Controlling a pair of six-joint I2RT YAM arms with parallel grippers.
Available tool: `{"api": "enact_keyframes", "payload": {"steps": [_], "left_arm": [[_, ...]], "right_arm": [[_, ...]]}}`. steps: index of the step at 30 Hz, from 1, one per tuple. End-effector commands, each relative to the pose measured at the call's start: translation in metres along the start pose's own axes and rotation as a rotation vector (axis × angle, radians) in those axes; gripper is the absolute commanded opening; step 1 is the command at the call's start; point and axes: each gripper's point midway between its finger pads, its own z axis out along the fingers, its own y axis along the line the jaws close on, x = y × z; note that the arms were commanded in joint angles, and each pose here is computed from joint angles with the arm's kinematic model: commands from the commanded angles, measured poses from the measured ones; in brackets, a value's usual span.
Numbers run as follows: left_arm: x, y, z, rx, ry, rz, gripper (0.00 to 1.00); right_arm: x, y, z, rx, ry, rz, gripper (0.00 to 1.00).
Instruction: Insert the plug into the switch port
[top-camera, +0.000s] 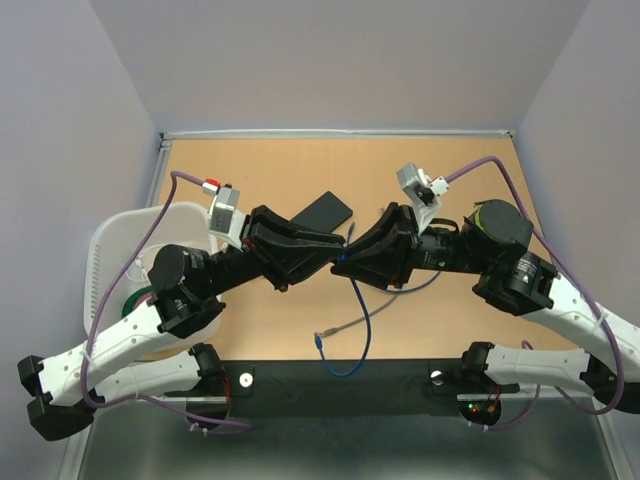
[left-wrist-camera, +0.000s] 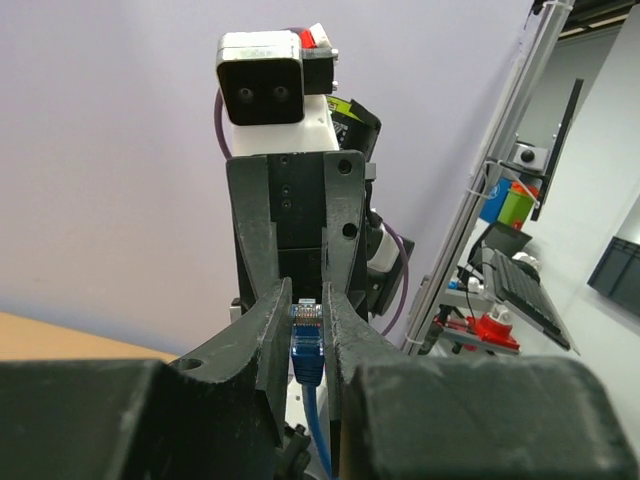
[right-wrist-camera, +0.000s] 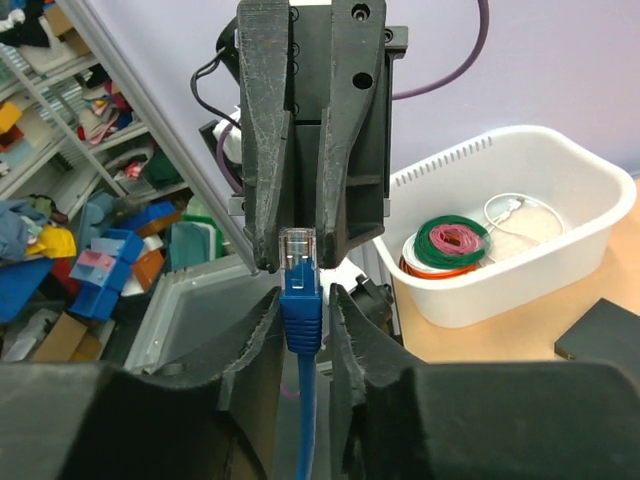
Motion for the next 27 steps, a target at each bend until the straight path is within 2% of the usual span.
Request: {"api": "enact_keyframes", "payload": {"steps": [1, 5, 9, 27], "left_arm": [[-0.024, -0.016, -0.002, 0.044, -0.079, 0.021, 0.0], [-0.025, -0.016, -0.004, 0.039, -0.085, 0.021, 0.0], [-0.025, -0.016, -0.005, 0.036, -0.087, 0.019, 0.0], [-0.023, -0.009, -0.005, 0.006, -0.092, 0.01, 0.0]], "right_arm": [[-0.038, 0.016, -0.007, -0.017, -0.107, -0.061, 0.27], [-0.042, 0.016, -0.011, -0.002, -0.126, -0.059, 0.26], [-0.047, 0.017, -0.017, 0.012, -0.15, -0.058, 0.32], [-0.042, 0.014, -0.013, 0.009, -0.136, -0.042, 0.31]]}}
